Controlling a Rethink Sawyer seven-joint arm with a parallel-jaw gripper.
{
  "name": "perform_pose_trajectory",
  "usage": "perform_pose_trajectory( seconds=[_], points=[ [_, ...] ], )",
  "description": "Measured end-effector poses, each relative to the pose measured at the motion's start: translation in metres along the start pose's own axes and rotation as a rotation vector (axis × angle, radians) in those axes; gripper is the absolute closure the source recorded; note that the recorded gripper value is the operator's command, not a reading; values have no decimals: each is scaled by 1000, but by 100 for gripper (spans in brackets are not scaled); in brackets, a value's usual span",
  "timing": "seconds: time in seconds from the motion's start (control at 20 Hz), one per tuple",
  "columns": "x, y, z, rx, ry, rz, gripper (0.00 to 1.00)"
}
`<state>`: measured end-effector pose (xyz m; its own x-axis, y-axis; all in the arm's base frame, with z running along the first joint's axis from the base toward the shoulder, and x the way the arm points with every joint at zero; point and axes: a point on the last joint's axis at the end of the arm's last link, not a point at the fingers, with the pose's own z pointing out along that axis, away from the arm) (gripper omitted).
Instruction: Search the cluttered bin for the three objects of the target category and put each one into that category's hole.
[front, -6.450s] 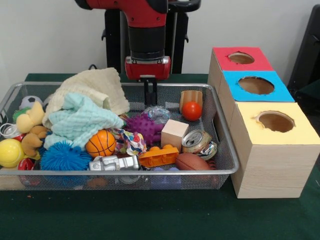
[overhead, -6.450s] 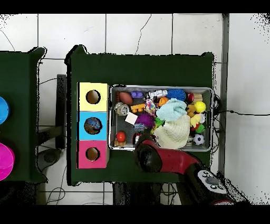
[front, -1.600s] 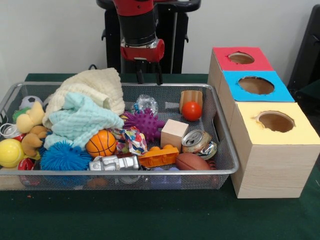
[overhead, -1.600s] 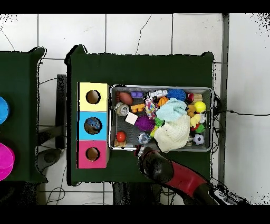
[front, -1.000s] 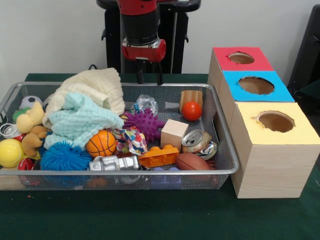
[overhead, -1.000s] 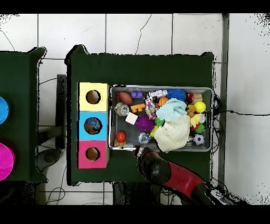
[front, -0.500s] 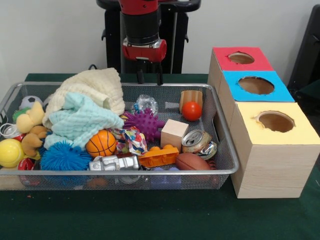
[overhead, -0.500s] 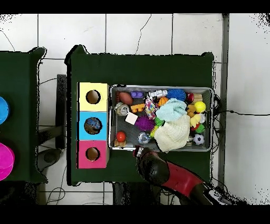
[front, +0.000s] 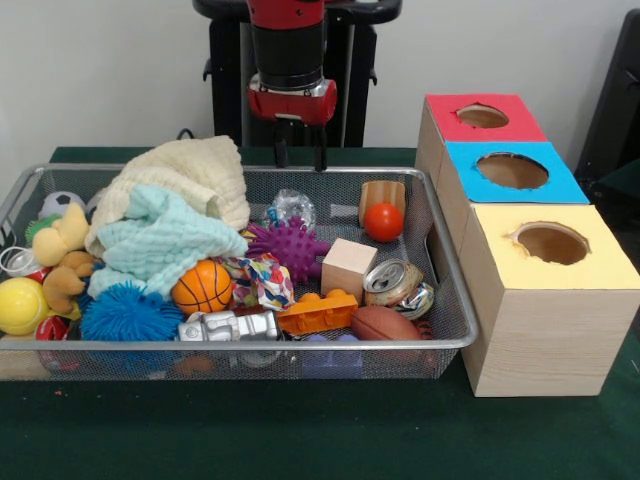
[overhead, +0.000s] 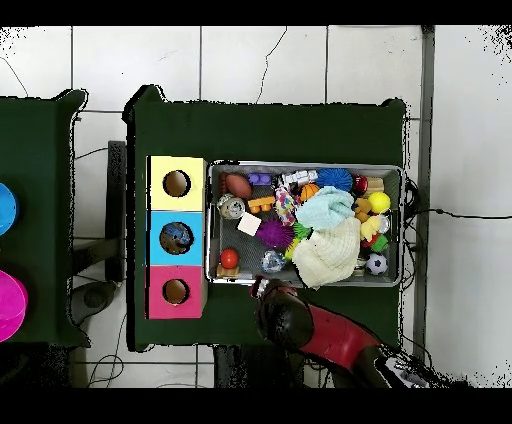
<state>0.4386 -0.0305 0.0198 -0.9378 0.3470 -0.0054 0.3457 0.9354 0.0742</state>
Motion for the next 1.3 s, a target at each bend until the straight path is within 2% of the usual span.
perform_pose_trajectory(
  seconds=[0.3, 0.7, 0.95, 1.3],
  points=[
    [-5, 4, -3, 35, -24, -28, 0],
    [-23, -4, -9, 66, -60, -24, 0],
    [-31, -5, -15, 82, -57, -25, 0],
    [-33, -9, -17, 82, -46, -16, 0]
  ],
)
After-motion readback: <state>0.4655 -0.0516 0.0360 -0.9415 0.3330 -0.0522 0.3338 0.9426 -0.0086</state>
